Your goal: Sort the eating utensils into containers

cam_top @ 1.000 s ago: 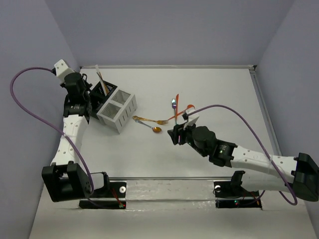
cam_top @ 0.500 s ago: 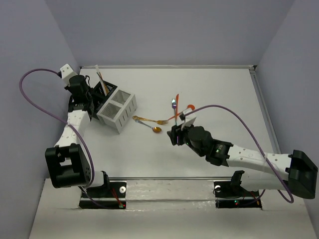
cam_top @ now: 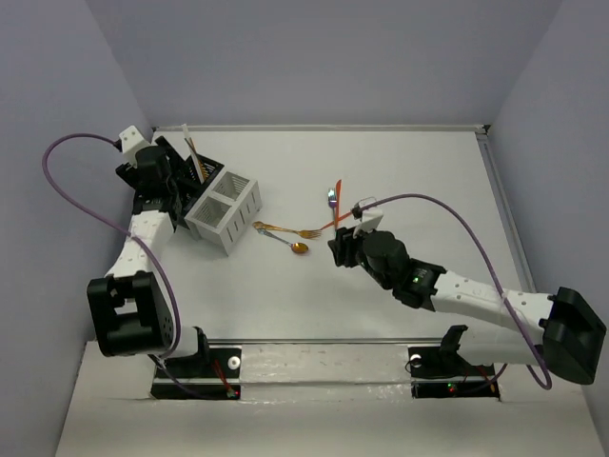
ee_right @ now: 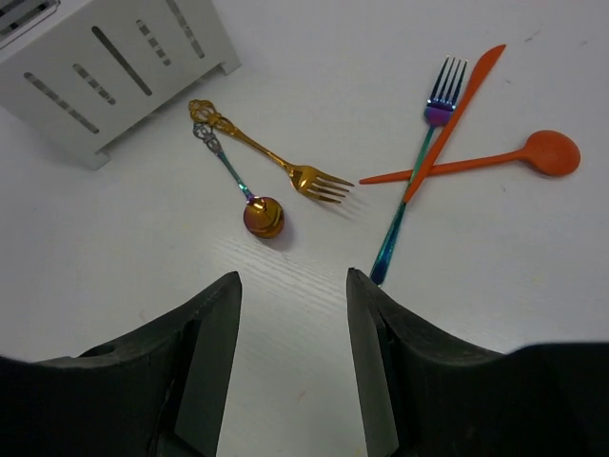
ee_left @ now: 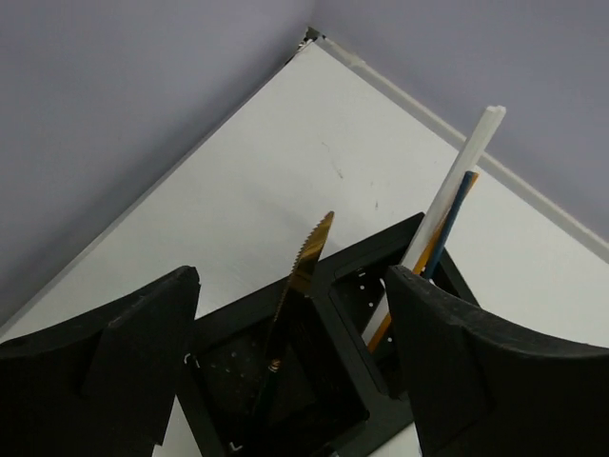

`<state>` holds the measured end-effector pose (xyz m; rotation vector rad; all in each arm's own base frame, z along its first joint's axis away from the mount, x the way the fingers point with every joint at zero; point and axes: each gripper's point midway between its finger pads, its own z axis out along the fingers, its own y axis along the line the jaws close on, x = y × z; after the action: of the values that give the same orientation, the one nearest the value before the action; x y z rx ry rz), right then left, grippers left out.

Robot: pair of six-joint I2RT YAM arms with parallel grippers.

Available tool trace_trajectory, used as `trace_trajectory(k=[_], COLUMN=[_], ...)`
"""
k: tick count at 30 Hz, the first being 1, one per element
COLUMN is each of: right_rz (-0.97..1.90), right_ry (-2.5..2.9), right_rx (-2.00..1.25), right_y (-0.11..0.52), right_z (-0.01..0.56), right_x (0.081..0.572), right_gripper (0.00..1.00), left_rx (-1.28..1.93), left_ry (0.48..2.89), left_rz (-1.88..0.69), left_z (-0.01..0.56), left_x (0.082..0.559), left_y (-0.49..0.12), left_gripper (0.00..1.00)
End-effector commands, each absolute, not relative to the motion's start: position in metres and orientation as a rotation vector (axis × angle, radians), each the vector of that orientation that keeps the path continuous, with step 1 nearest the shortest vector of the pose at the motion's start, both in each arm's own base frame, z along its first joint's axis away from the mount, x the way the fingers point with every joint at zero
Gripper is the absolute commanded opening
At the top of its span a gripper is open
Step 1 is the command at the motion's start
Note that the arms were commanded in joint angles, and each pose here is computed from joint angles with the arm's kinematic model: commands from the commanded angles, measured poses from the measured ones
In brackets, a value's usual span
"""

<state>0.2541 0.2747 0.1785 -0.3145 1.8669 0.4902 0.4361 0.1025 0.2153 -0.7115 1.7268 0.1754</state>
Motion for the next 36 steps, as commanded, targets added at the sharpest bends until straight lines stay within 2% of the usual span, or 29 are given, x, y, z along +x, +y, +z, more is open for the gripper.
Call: trace_trajectory(k=[1, 5, 9, 11, 15, 19, 26, 29, 32, 36], right_rz=[0.511, 0.488, 0.419, 0.372, 0.302, 0.218, 0.190, 0.177, 0.168, 0.160], right_ry=[1.877, 1.932, 1.995, 2.039, 2.090, 2.151, 2.235, 2.263, 2.294, 2.303], right_rx=[-0.242, -0.221, -0.174, -0.145, -0.090, -0.049, -0.030, -0.022, -0.034, -0.034], right_y=[0.269, 0.267, 0.260, 0.253, 0.245, 0.235, 0.238, 0.242, 0.252, 0.260], right_z=[0.184, 0.176, 0.165, 0.154, 0.144, 0.126, 0.094, 0.086, 0.071, 0.067], right_x=[0.269, 0.277, 0.291, 0.300, 0.321, 0.346, 0.382, 0.392, 0.403, 0.414], right_gripper=[0.53, 0.47, 0.36, 0.30, 0.27, 0.29, 0.31, 0.32, 0.39, 0.40], left_rx=[-0.687, -0.651, -0.528, -0.481, -0.342, -0.236, -0.100, -0.047, -0.022, 0.000], left_ry=[1.547, 1.496, 1.427, 1.430, 1.423, 1.441, 1.582, 1.558, 1.547, 1.532], left_rz=[0.079, -0.085, -0.347, -0.428, -0.565, -0.618, -0.655, -0.683, -0.718, -0.742], left_z=[0.285, 0.320, 0.370, 0.376, 0.389, 0.374, 0.317, 0.327, 0.329, 0.334], left_x=[0.432, 0.423, 0.396, 0.383, 0.338, 0.305, 0.287, 0.283, 0.277, 0.271], left_y=[0.089, 0.058, 0.004, -0.014, -0.048, -0.067, -0.088, -0.094, -0.100, -0.104], left_gripper=[0.93, 0.97, 0.98, 0.99, 0.99, 0.99, 0.99, 0.99, 0.99, 0.99])
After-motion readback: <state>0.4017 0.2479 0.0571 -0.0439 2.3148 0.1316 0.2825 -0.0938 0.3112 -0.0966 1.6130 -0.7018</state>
